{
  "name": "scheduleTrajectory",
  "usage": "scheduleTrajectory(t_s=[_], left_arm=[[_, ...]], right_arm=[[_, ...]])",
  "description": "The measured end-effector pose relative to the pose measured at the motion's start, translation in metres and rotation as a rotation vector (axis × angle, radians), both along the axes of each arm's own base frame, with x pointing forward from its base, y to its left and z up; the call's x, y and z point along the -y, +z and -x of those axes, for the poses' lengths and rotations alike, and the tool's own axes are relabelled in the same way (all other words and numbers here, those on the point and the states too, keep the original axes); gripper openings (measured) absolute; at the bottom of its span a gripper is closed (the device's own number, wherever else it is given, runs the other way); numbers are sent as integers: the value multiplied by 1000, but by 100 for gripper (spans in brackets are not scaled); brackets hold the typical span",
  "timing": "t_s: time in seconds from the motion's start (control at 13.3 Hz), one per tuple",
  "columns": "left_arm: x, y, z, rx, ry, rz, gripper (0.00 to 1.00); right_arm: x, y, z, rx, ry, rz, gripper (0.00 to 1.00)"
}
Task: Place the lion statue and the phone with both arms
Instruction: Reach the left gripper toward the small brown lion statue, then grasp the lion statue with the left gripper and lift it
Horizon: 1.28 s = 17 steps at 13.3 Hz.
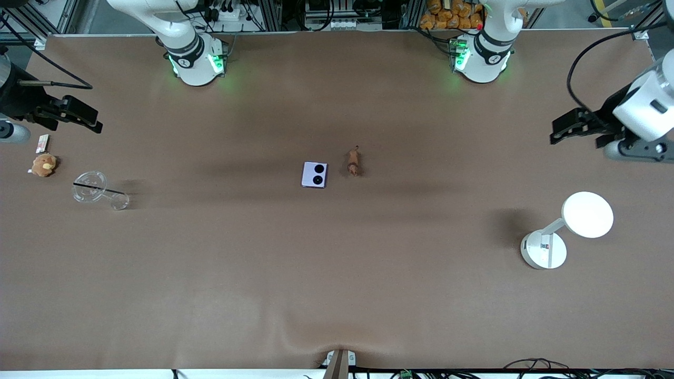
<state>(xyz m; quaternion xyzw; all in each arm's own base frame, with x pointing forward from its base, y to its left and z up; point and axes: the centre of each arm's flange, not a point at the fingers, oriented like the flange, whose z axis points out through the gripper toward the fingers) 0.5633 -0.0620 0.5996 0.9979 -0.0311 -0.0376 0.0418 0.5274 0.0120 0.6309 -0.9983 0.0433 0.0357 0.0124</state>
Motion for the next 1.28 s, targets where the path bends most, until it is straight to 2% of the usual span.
scheduleTrajectory(t_s=[0.23,0.6,0.75,0.98,1.28], left_arm=[[30,-16,-4,-31,-11,24,100],[157,-54,6,-67,0,4,100],[208,-76,16,-81,7,-9,100],[274,-117,31,-63,17,-9,100],[346,-187,71,-88,14,-41,100]], right_arm=[[0,0,0,-1,1,0,100],[1,-3,-1,-6,0,0,100],[0,-3,-1,-8,1,0,100],[0,-3,-1,-8,1,0,100],[0,-5,-1,-19,2,0,100]])
